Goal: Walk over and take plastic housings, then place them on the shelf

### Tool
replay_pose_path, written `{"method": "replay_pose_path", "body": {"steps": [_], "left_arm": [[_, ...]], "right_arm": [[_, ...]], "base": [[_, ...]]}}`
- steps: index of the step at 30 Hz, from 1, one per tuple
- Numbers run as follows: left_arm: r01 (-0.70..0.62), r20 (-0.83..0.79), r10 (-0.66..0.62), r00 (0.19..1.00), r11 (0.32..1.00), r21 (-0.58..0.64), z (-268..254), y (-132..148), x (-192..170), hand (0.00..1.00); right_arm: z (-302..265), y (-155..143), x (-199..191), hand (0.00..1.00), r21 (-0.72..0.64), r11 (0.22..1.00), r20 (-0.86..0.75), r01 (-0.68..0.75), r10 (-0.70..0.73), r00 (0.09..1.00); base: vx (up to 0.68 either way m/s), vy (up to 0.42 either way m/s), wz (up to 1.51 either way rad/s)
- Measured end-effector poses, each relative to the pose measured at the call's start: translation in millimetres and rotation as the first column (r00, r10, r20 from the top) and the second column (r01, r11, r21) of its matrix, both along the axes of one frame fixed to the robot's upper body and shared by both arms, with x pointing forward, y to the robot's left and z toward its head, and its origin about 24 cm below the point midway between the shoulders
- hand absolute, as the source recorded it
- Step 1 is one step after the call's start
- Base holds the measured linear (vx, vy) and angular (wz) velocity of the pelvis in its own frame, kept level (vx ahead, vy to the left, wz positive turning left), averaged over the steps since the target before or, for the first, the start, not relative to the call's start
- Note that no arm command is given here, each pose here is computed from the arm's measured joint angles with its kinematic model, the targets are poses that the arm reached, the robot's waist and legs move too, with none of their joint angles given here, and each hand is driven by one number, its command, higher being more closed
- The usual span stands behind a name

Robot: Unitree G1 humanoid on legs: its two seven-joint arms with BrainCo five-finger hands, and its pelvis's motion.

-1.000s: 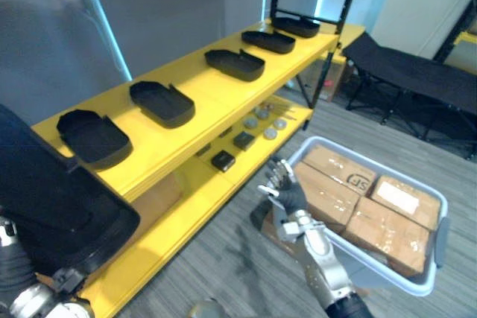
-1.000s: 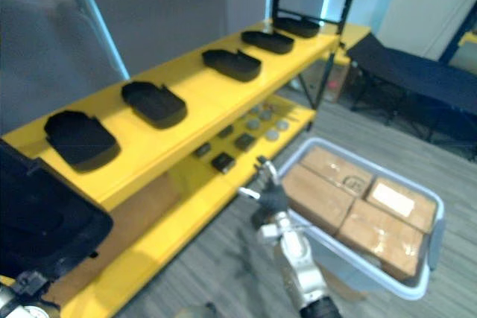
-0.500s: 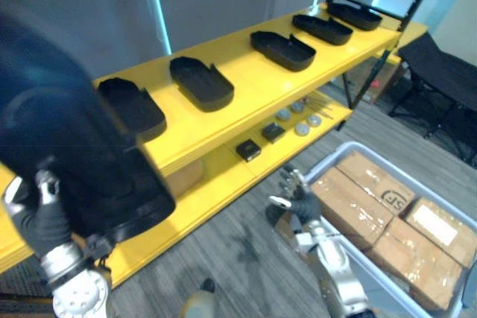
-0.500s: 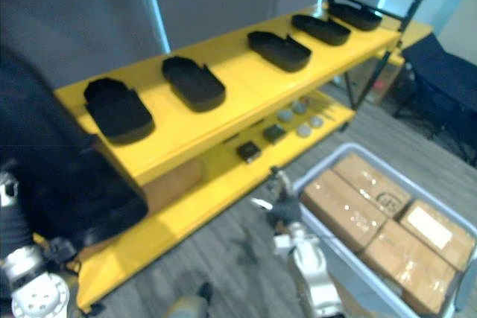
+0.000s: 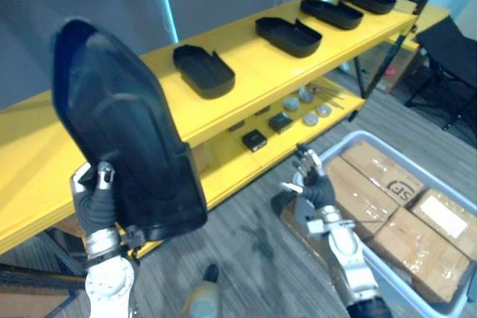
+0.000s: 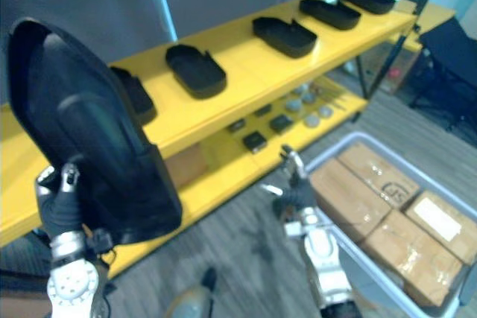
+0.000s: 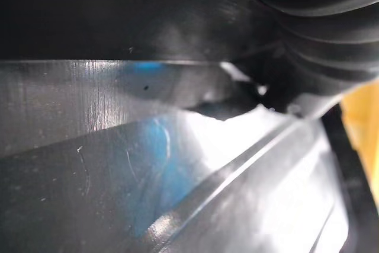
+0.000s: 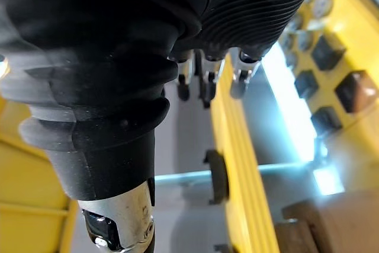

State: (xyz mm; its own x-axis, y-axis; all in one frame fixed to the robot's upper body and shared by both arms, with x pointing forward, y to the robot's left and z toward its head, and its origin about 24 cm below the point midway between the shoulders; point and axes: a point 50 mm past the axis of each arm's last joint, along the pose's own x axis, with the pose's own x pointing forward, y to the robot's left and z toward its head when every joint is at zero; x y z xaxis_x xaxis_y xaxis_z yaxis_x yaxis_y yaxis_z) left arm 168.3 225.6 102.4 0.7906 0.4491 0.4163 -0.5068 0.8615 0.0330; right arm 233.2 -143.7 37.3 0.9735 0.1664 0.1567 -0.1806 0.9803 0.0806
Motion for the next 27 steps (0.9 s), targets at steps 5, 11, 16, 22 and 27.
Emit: {"method": "replay_pose_path", "body": {"steps": [5,11,16,22,27], "left_arm": [[-0.062,0.037,0.061,0.997,0.998,0.032,10.3,13.0,-7.2,1.0],[-0.063,0.128,0.051,0.99,0.994,0.089,30.7,17.1,-4.3,1.0],[-0.053,0.193,0.035,0.981,0.995,0.086,43.1,14.9,9.0,1.0],[0.031,0.174,-0.043,0.984,0.997,0.069,43.1,6.4,50.0,1.0],[0.035,0.032,-0.033,0.999,0.999,-0.042,7.2,-2.0,33.1,1.0]], "right_arm": [[9.0,7.6,1.4,0.0,0.056,0.998,0.06,0.042,-0.046,0.997],[19.0,7.5,7.2,0.0,0.07,0.991,0.115,0.117,-0.125,0.986],[40.1,12.0,23.1,0.0,0.059,0.994,0.211,0.093,-0.104,0.972],[66.4,-12.2,27.0,0.0,0.042,0.987,0.328,0.154,-0.159,0.931],[102.5,-3.8,35.2,0.0,-0.021,0.999,0.468,0.034,-0.02,0.883]], "base": [[0.05,0.096,0.3],[0.24,0.161,0.37],[0.3,0.056,0.25],[0.14,-0.177,1.03],[0.13,-0.3,0.53]]}}
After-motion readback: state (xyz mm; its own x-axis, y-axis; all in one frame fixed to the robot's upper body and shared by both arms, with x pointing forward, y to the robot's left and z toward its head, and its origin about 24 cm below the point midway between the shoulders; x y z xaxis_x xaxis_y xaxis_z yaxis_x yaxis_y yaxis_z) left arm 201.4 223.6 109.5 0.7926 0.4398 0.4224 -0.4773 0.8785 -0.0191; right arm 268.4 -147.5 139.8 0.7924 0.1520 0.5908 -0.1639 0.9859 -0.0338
